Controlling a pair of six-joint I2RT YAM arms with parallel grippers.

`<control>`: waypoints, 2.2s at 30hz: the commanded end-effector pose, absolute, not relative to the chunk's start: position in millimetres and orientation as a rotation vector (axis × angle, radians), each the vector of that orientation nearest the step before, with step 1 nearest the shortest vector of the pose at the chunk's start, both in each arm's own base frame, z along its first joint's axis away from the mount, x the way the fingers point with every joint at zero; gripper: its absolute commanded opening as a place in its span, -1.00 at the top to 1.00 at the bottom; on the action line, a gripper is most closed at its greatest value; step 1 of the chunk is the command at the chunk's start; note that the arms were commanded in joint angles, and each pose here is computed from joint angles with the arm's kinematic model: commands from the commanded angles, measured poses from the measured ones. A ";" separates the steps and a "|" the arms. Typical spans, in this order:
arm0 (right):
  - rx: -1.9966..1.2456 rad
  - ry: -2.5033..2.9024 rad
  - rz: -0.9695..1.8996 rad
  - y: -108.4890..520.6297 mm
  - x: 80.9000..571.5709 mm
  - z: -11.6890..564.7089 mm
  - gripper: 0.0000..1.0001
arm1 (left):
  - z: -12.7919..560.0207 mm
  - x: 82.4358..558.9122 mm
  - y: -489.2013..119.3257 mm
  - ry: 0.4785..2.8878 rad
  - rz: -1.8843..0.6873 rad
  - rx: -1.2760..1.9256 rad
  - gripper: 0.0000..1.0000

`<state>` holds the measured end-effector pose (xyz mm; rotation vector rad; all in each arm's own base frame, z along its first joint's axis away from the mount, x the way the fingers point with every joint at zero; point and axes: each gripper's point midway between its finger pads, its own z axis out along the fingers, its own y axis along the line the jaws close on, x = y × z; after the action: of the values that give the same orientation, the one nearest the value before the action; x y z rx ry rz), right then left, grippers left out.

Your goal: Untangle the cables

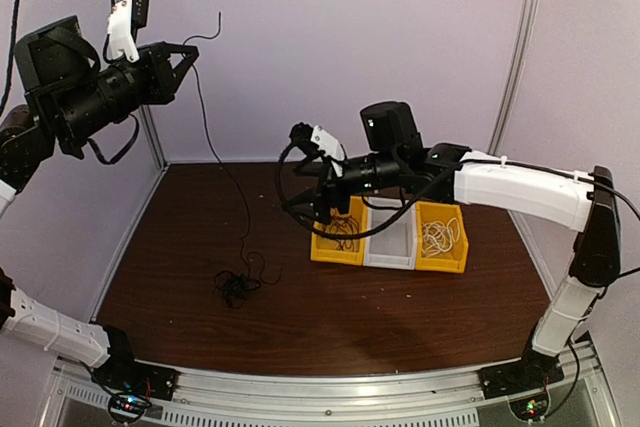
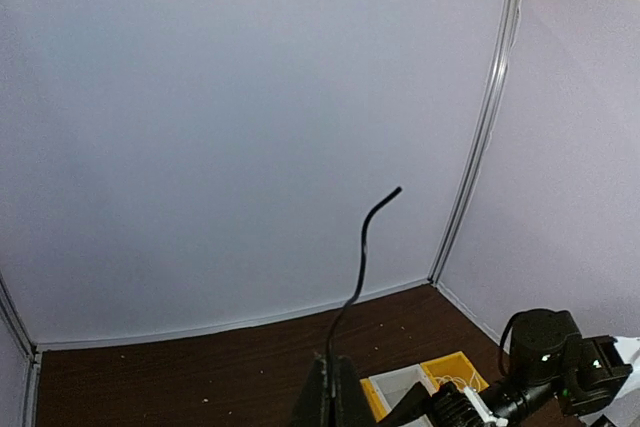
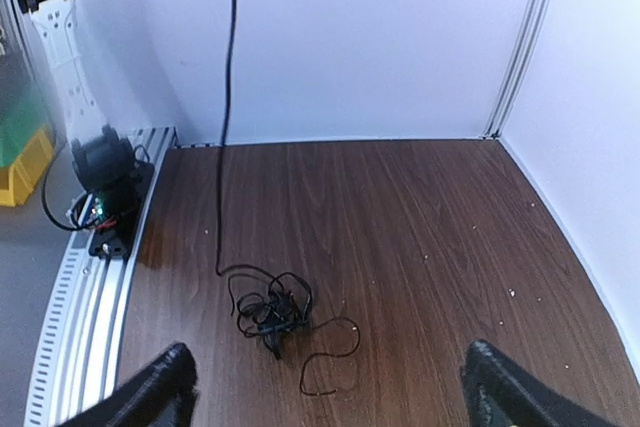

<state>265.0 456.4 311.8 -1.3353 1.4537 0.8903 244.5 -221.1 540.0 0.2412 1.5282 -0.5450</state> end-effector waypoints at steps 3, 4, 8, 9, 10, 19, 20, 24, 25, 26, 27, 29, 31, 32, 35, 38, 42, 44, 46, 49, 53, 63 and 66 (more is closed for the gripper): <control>-1.463 1.531 0.950 476.3 252.5 225.7 -0.59 | 547.9 237.7 -215.7 1.509 -0.580 0.230 1.00; -1.466 1.525 0.952 481.8 251.8 220.2 -0.56 | 554.0 235.7 -212.8 1.496 -0.588 0.222 1.00; -1.483 1.511 1.014 510.0 241.2 195.8 -0.37 | 576.6 228.5 -202.3 1.450 -0.623 0.190 1.00; -1.488 1.523 1.030 517.5 239.2 188.1 -0.30 | 582.0 226.8 -200.2 1.439 -0.633 0.184 1.00; -1.487 1.543 1.046 525.3 238.2 179.5 -0.27 | 586.3 225.0 -200.0 1.430 -0.646 0.184 1.00; -1.524 1.599 0.971 586.3 239.0 108.2 -0.31 | 616.6 218.3 -196.7 1.367 -0.679 0.185 1.00; -1.500 1.604 0.958 590.0 243.5 104.5 -0.31 | 619.4 217.5 -196.5 1.360 -0.683 0.186 1.00; -1.436 1.660 0.925 606.2 262.4 88.5 0.34 | 623.9 217.6 -197.2 1.352 -0.680 0.189 1.00; -1.423 1.682 0.919 608.8 265.9 85.9 0.58 | 625.5 218.0 -197.2 1.348 -0.678 0.188 1.00; -1.410 1.699 0.921 609.5 267.3 84.5 0.76 | 629.2 217.1 -196.5 1.340 -0.681 0.187 1.00; -1.403 1.708 0.931 609.0 266.4 83.5 0.85 | 634.0 215.8 -195.0 1.329 -0.681 0.187 1.00; -1.402 1.721 0.954 606.7 260.2 80.9 0.92 | 647.1 212.9 -190.8 1.298 -0.678 0.185 1.00; -1.403 1.747 0.950 603.5 254.9 71.3 1.00 | 668.5 206.9 -183.0 1.234 -0.682 0.174 1.00; -1.409 1.755 0.948 602.1 252.0 66.0 1.00 | 681.6 201.3 -178.9 1.183 -0.695 0.173 1.00; -1.420 1.793 0.932 597.6 247.6 47.2 1.00 | 721.0 180.6 -163.1 1.012 -0.730 0.163 1.00; -1.436 1.838 0.919 592.8 244.5 31.0 1.00 | 753.8 166.0 -143.7 0.891 -0.719 0.128 1.00; -1.457 1.858 0.879 581.5 240.8 19.6 1.00 | 784.5 152.2 -125.8 0.792 -0.697 0.102 1.00; -1.474 1.856 0.853 575.5 240.0 18.2 1.00 | 787.1 151.8 -120.6 0.781 -0.689 0.080 1.00; -1.487 1.850 0.833 571.1 239.3 20.5 1.00 | 781.1 155.6 -120.9 0.796 -0.651 0.082 1.00; -1.498 1.841 0.821 565.1 237.7 27.8 0.98 | 758.1 168.1 -131.3 0.853 -0.625 0.088 1.00; -1.564 1.818 0.855 558.4 225.6 49.9 0.59 | 704.9 191.7 -156.0 0.990 -0.588 0.128 1.00; -1.723 1.661 0.896 489.6 187.8 156.1 -0.30 | 609.0 222.1 -184.6 1.219 -0.503 0.198 1.00; -1.673 1.632 0.893 466.2 195.4 186.8 -0.38 | 592.7 226.4 -191.4 1.254 -0.503 0.213 1.00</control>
<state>189.8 500.4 161.0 -1.6763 1.6479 0.8991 233.2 -206.7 588.7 0.2721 1.2687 -0.4717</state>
